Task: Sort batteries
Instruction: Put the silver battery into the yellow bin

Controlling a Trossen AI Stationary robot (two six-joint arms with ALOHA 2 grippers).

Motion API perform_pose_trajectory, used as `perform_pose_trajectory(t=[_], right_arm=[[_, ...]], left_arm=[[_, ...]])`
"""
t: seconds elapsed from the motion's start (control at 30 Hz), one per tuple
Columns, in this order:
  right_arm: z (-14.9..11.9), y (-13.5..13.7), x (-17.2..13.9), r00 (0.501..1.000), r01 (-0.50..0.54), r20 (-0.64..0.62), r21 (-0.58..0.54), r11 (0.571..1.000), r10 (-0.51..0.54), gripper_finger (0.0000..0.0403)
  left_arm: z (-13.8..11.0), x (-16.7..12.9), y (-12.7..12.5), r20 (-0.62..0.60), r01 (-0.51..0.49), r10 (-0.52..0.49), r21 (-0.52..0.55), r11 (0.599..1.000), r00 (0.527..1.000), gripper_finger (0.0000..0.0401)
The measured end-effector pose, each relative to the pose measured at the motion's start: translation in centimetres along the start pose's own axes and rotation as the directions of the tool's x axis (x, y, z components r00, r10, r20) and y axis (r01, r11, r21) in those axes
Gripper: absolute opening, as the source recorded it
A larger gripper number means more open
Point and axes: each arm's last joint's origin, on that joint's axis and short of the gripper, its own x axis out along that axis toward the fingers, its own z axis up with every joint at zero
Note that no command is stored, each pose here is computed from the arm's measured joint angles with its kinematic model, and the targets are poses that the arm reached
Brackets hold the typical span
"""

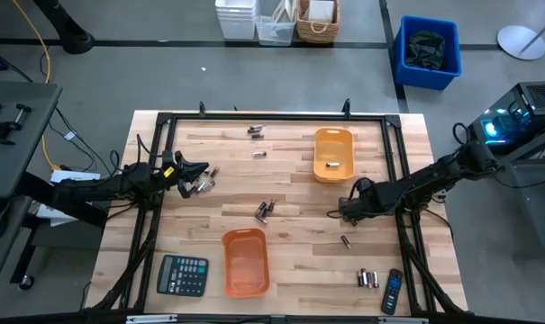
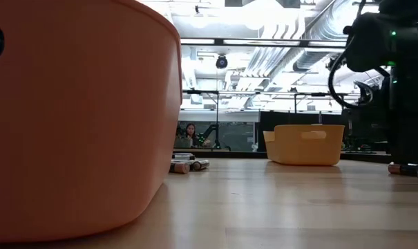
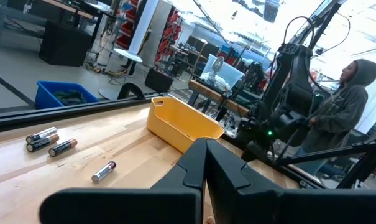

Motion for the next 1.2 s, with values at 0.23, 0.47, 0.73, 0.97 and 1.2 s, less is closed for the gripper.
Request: perform_pose_trajectory(t=[0.23, 0.47, 0.73, 0.97, 1.2], right_arm=[[0.6, 1.8, -8.0, 0.987, -0.109, 0.106, -0.094, 0.99, 0.119, 0.0033], [5.1, 1.7, -12.1, 0.919, -0.1, 0.368, -0.132, 0.986, 0.143, 0.0033], [9.6, 3.3, -9.0, 0.923, -0.103, 0.355, -0.133, 0.986, 0.145, 0.0051], [12.1, 3.9, -8.7, 0.926, -0.171, 0.315, -0.148, 0.974, 0.21, 0.0133], [12.3, 4.3, -9.1, 0.92, -0.219, 0.257, -0.293, 0.931, 0.297, 0.0182]], left_arm=[[0.0, 0.0, 0.0, 0.0, 0.0, 0.0, 0.0, 1.0, 1.0, 0.0001], [0.0, 0.0, 0.0, -0.002, -0.001, 0.001, 0.001, 1.0, 1.0, 0.0001], [0.0, 0.0, 0.0, -0.002, -0.001, 0.001, 0.001, 1.0, 1.0, 0.0001], [0.0, 0.0, 0.0, -0.003, -0.001, 0.001, 0.001, 1.0, 1.0, 0.0001], [0.0, 0.0, 0.0, -0.003, -0.001, 0.001, 0.001, 1.0, 1.0, 0.0001]])
